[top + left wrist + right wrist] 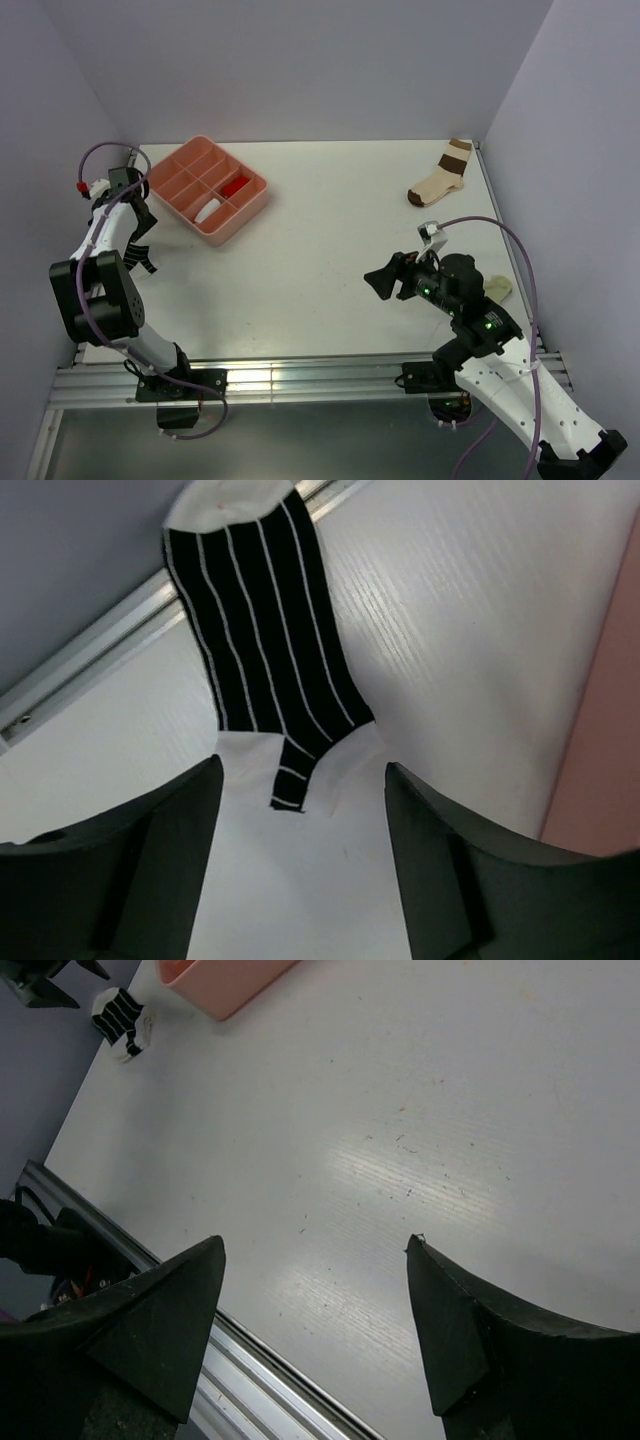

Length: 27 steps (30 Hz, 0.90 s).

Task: Roll the socks
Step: Move the sock to the center of the board.

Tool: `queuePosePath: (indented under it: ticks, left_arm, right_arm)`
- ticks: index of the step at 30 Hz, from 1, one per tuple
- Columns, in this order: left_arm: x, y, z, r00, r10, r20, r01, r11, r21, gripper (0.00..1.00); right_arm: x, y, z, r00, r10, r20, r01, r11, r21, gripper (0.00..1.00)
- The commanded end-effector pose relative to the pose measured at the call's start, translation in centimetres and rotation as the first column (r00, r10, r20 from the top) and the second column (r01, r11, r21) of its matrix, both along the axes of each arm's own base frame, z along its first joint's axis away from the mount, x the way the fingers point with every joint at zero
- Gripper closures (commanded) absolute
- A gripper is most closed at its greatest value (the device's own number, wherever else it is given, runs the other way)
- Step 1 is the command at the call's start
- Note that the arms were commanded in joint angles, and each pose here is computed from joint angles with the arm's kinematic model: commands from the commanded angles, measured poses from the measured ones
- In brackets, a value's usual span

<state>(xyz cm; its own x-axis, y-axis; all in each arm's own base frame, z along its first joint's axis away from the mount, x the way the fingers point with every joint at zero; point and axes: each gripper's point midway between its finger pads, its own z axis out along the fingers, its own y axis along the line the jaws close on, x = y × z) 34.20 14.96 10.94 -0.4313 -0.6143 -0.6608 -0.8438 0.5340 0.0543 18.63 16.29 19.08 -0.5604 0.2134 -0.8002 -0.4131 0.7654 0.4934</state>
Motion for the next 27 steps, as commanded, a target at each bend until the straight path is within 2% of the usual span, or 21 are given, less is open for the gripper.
queuePosePath:
  ticks: [1, 11, 15, 20, 27]
  left_arm:
    - [1.4, 0.1, -3.2, 1.000, -0.014, -0.015, 0.013, 0.997, -0.074, 0.32]
    - [-1.9, -3.4, -11.3, 0.976, -0.040, -0.216, -0.023, 0.959, -0.283, 0.46]
    - [-2.9, -5.1, -12.1, 0.976, -0.054, -0.209, -0.025, 0.934, -0.357, 0.55]
    - [-4.8, -8.3, -12.6, 0.977, -0.065, -0.201, -0.037, 0.884, -0.466, 0.59]
    - [-7.4, -17.3, -12.2, 0.980, -0.123, -0.156, 0.003, 0.795, -0.606, 0.59]
  right_arm:
    - [0.0, -0.2, 0.6, 1.000, 0.006, 0.020, -0.006, 1.000, -0.017, 0.20]
    - [0.3, -0.3, 0.4, 1.000, -0.010, 0.021, 0.010, 1.000, -0.012, 0.21]
    - [0.2, -0.7, 0.6, 0.999, -0.028, 0.040, 0.029, 1.000, -0.006, 0.21]
    - [0.4, -1.1, 1.2, 0.997, -0.050, 0.064, 0.050, 0.999, -0.007, 0.21]
    - [0.5, -1.4, 2.2, 0.993, -0.063, 0.095, 0.064, 0.998, 0.002, 0.21]
